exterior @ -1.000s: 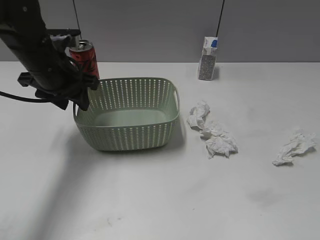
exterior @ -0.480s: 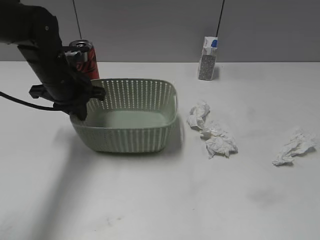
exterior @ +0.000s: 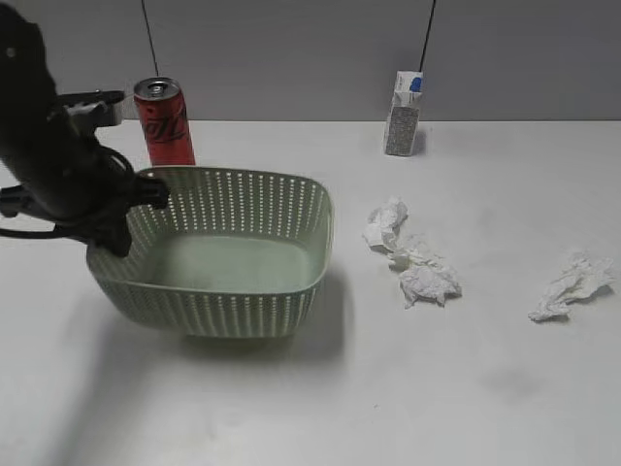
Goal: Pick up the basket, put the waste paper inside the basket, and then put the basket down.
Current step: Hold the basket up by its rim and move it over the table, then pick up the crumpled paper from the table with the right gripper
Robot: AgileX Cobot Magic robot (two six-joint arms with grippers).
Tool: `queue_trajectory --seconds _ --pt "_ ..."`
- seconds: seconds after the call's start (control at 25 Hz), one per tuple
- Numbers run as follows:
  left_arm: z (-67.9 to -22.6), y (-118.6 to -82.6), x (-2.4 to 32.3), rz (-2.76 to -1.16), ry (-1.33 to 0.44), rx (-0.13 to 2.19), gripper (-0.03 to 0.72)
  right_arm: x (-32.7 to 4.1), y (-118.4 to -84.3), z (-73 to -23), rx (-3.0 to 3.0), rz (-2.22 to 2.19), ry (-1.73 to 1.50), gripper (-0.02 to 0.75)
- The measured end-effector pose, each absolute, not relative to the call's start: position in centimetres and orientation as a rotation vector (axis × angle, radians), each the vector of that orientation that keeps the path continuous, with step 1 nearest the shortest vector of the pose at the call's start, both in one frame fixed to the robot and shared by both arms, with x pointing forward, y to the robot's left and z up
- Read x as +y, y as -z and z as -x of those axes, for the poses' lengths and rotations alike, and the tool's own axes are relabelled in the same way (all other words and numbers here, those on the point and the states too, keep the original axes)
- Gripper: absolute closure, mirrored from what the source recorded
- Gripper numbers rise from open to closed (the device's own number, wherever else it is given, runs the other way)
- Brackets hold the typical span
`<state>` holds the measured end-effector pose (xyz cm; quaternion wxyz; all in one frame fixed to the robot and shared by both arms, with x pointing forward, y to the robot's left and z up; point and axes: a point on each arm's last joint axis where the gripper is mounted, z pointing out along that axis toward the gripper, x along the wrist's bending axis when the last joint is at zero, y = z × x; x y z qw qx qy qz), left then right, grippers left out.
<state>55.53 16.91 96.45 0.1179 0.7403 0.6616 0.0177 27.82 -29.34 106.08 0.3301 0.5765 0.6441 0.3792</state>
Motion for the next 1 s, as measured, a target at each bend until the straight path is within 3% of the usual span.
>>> queue_trajectory --seconds 0.32,0.64,0.84,1.0 --pt "-50.7 -97.2 18.8 -2.130 -0.073 1.923 0.689 -28.5 -104.1 -39.0 1.872 -1.817 -0.646 0.146" --pt "-50.6 -97.0 18.8 -2.130 -0.070 1.926 0.689 -27.0 -95.6 -51.3 1.794 -2.249 -0.434 0.146" --pt "-50.6 -97.0 18.8 -2.129 -0.070 1.927 0.689 -26.5 -90.0 -54.5 1.642 -2.490 -0.303 0.146" --pt "-50.6 -97.0 18.8 -2.127 -0.071 1.927 0.689 -26.4 -88.5 -55.2 1.597 -2.539 -0.285 0.160"
